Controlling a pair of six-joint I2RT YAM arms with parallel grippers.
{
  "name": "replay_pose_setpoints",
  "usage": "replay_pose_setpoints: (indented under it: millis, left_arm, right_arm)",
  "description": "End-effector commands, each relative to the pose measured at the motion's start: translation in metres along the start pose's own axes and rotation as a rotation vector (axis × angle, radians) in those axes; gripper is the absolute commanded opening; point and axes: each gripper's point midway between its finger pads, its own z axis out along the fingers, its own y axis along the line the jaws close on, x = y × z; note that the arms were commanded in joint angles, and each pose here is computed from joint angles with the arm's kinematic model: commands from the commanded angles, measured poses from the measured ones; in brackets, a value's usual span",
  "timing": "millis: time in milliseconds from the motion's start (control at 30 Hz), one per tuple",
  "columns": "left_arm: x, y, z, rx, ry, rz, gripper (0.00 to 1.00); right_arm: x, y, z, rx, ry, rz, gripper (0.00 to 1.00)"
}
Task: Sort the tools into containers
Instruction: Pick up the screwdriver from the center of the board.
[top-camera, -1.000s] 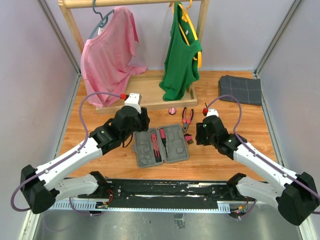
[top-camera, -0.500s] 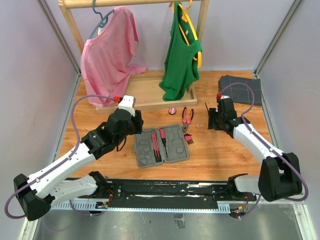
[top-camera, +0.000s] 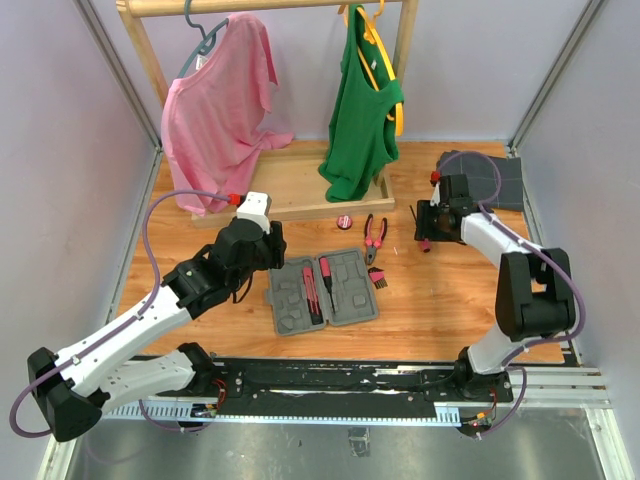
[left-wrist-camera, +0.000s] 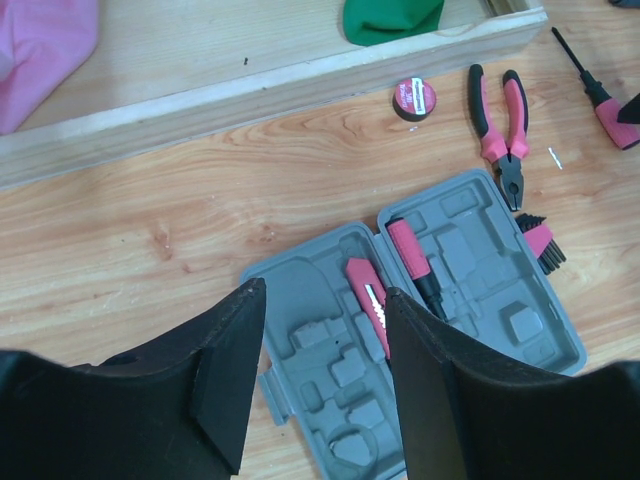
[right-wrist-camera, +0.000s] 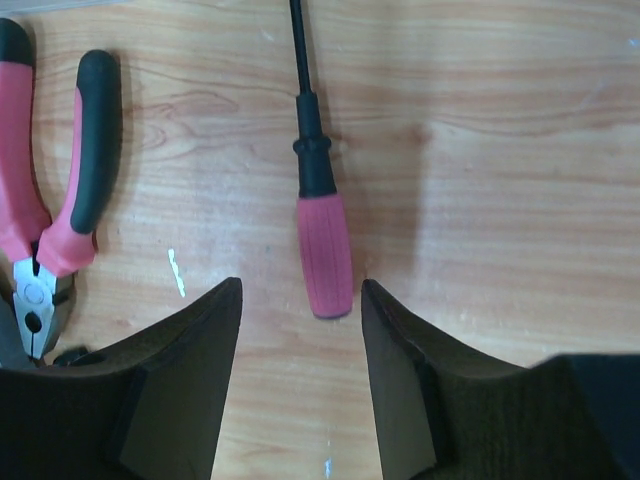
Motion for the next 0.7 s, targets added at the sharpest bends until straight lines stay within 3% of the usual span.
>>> replay_pose_setpoints:
  millis: [0,667]
  left_arm:
    - [-0.003,0.003,0.0,-0.016,-0.01,-0.009,0.56]
    - [-0.002,0.003,0.002,-0.022,-0.004,-0.002,0.56]
  right_arm:
    - [-0.001,0.002,0.013,-0.072,0.058,-0.02,0.52]
    - [0.027,-0.014,0.041,-0.008,0.214,-0.03,0.4]
